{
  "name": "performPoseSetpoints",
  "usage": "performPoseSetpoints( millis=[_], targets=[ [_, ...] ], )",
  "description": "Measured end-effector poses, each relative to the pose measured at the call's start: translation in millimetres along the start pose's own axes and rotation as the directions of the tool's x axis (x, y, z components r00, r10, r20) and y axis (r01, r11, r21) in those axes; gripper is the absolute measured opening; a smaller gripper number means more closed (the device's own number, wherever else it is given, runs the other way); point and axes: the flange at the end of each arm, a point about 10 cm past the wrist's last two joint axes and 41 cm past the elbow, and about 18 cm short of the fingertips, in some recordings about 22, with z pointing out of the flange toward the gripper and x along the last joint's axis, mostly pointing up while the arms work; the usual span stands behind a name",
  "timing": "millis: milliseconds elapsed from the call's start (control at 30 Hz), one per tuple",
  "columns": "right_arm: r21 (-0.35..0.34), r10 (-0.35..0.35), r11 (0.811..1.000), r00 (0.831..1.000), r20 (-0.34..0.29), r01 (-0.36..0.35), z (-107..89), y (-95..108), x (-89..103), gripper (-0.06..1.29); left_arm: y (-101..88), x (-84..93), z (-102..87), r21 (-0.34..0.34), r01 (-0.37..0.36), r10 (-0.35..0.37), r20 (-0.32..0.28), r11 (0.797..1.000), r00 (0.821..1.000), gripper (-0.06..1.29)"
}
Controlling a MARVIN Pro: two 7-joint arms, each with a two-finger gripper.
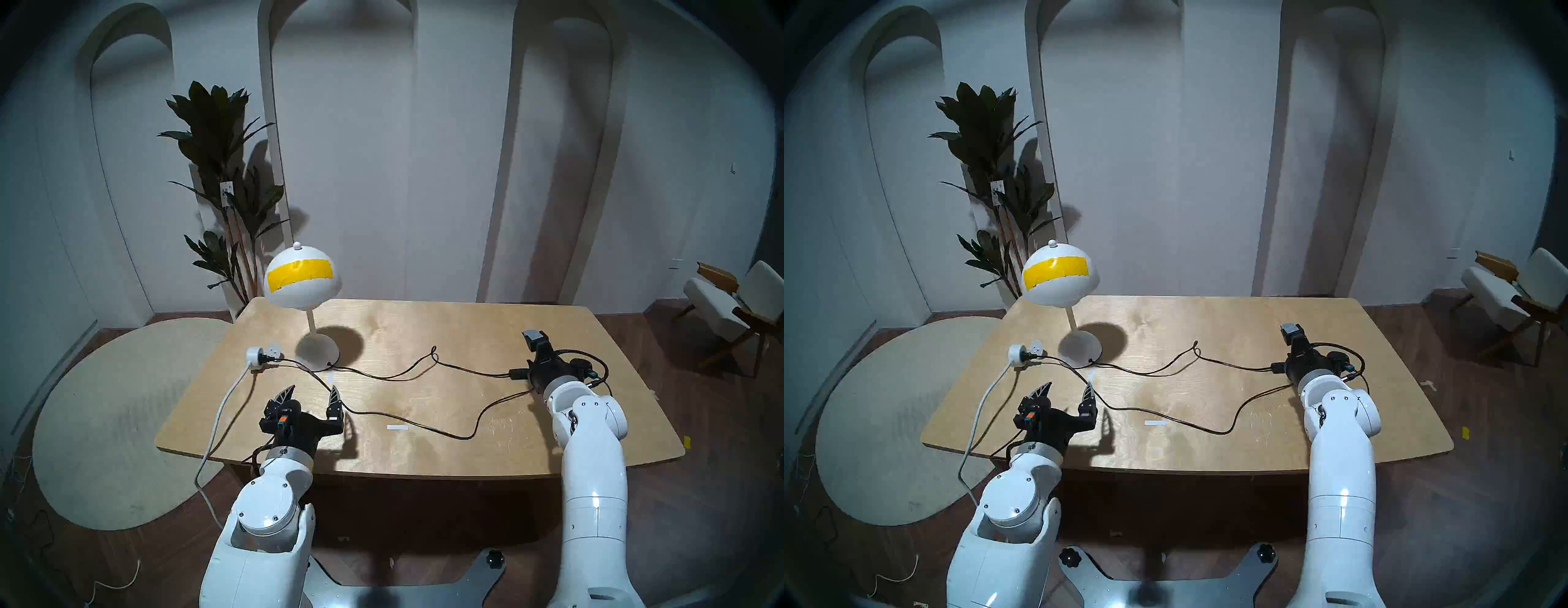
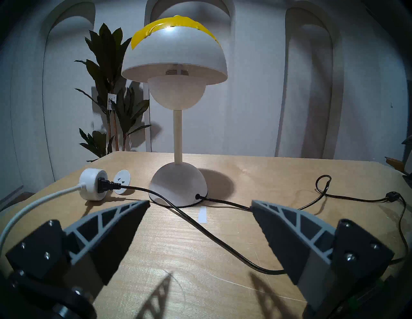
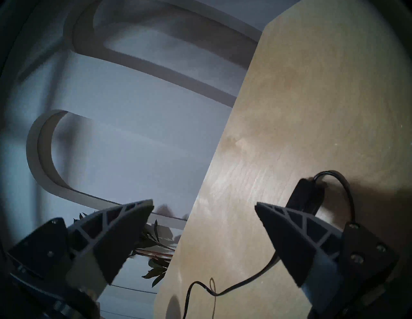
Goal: Turn on the table lamp by pressing the switch
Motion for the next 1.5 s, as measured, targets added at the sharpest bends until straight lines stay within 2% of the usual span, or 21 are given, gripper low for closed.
performPoseSetpoints(
  millis=[533,1000,1500],
  targets=[
    [0.024,-0.028,0.999,0.999,-0.019,0.029,13.8,-13,12.9,1.23,0.0,0.0,0.0,0.000,0.000,0.000,0.000,1.000,1.000,1.24],
    [0.034,0.022,0.999,1.000,-0.002,-0.022,20.3,-11,8.0,1.23,0.1,-0.1,0.0,0.000,0.000,0.000,0.000,1.000,1.000,1.23],
    [0.001,0.097,0.995,0.995,-0.001,-0.097,25.3,9,8.1,1.23,0.0,-0.1,-0.1,0.000,0.000,0.000,0.000,1.000,1.000,1.23]
  ],
)
